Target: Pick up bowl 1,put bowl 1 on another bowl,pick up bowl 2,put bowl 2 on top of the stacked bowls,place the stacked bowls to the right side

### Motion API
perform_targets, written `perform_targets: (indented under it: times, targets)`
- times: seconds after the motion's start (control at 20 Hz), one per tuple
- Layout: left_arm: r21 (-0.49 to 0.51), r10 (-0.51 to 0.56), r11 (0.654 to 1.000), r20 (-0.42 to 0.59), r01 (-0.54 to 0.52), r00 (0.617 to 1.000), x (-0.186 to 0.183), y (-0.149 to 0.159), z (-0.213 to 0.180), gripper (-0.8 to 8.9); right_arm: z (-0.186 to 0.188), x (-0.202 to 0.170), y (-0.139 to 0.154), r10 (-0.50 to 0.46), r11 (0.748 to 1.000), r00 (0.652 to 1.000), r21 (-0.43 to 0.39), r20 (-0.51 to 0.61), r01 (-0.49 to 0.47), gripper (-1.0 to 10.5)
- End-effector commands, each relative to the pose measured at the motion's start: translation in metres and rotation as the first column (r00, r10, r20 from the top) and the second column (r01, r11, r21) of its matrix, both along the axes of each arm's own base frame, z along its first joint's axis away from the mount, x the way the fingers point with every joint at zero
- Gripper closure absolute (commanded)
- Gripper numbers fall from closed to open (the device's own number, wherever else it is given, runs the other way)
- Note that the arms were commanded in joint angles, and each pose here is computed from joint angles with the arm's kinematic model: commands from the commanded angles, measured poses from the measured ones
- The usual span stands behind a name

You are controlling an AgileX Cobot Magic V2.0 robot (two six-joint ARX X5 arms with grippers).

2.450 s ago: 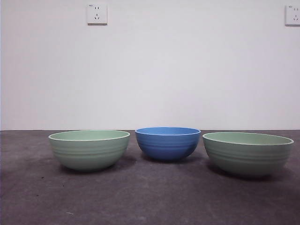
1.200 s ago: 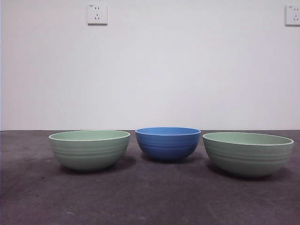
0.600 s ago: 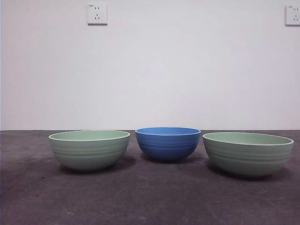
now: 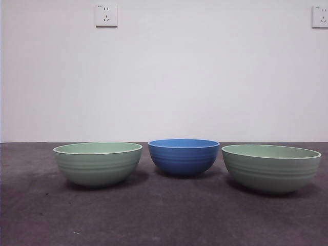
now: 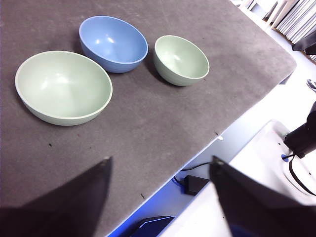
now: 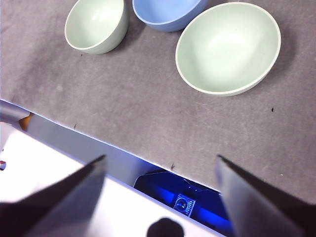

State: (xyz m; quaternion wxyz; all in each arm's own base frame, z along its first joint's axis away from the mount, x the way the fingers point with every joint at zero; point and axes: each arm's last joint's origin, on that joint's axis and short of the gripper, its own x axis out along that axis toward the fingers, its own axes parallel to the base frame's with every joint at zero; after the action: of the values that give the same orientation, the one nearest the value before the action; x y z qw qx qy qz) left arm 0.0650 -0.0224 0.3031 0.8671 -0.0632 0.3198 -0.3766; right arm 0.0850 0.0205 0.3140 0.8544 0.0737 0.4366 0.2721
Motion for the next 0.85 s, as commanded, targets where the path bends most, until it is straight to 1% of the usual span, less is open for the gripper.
perform_targets:
  times: [0.05, 0.25, 0.4, 0.65, 0.85]
  targets:
    - [0.005, -0.004, 1.000, 0.001, 0.004, 1.000, 0.001, 0.000, 0.000, 1.54, 0.000, 0.003, 0.001, -0.017, 1.000, 1.000, 0.015, -0.016, 0.017, 3.5]
    - [0.005, -0.004, 1.000, 0.001, 0.004, 1.000, 0.001, 0.000, 0.000, 1.54, 0.000, 0.013, 0.001, -0.044, 0.999, 0.999, 0.027, -0.031, 0.045, 3.5]
    - [0.005, -0.005, 1.000, 0.003, 0.005, 1.000, 0.002, 0.000, 0.000, 1.54, -0.001, 0.027, 0.001, -0.112, 0.993, 0.993, 0.020, -0.036, 0.112, 3.5]
    - [0.005, -0.005, 1.000, 0.002, 0.005, 1.000, 0.002, 0.000, 0.000, 1.54, -0.009, 0.064, 0.001, -0.200, 0.979, 0.979, -0.033, -0.047, 0.199, 3.5]
    - [0.005, -0.005, 1.000, 0.002, 0.005, 1.000, 0.002, 0.000, 0.000, 1.54, -0.024, 0.096, 0.003, -0.227, 0.972, 0.970, -0.081, -0.089, 0.220, 3.5]
